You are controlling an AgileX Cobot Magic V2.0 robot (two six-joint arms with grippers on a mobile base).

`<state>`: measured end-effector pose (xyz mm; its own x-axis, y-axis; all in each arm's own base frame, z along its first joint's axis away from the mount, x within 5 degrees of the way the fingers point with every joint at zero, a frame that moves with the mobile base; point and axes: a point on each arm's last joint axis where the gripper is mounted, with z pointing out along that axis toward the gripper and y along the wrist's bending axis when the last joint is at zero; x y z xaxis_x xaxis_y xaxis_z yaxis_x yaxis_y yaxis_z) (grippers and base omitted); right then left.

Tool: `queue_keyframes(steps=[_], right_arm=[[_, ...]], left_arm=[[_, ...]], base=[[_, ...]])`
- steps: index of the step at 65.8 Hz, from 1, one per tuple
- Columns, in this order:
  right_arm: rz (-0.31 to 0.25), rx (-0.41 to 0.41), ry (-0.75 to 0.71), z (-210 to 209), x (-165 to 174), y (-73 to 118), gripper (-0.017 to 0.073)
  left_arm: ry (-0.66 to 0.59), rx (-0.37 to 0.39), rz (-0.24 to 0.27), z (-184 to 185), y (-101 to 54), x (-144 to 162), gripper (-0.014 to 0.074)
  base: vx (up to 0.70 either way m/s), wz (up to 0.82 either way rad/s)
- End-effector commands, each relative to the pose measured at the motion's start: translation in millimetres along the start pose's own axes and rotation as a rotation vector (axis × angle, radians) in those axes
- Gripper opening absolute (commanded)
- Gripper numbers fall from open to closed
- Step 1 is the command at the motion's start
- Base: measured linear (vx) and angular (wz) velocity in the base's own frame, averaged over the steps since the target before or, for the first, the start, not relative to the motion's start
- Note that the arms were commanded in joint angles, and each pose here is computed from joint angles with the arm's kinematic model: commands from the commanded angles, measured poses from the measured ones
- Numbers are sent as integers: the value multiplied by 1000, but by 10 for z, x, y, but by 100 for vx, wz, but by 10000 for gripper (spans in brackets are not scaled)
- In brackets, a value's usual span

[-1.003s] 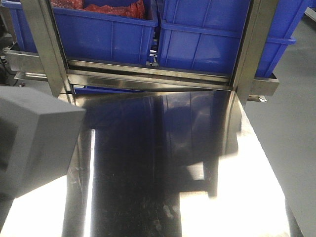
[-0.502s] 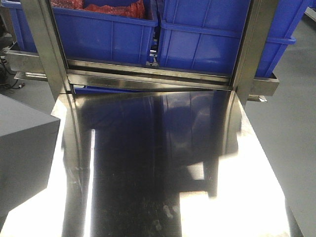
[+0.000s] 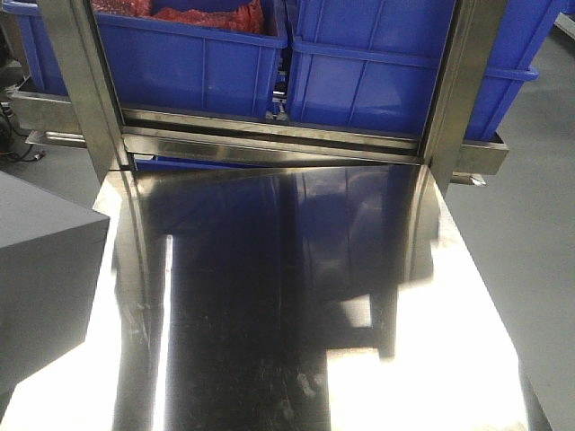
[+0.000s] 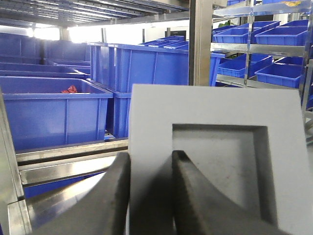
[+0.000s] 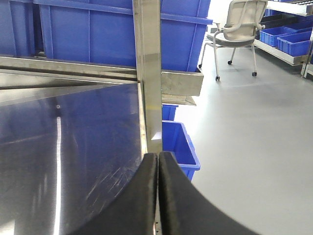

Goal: Sort gray base to blue bin
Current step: 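Drive the base away from the table holding the gray base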

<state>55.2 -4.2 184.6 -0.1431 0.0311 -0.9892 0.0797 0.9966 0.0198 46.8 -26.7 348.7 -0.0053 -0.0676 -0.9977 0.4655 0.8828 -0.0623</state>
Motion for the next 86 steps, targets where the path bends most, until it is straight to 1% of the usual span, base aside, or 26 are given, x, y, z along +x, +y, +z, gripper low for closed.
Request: queue_keyframes(steps=[1, 54, 86], right_arm=[[-14, 3, -70, 1, -63, -1, -5], [-14, 3, -70, 1, -63, -1, -5], [-14, 3, -70, 1, -63, -1, -5]], left_arm=[[-123, 0, -21, -16, -3, -178, -6], [-123, 0, -21, -16, -3, -178, -6], [-123, 0, -21, -16, -3, -178, -6]], base=[[0, 0], [0, -2], [-11, -44]])
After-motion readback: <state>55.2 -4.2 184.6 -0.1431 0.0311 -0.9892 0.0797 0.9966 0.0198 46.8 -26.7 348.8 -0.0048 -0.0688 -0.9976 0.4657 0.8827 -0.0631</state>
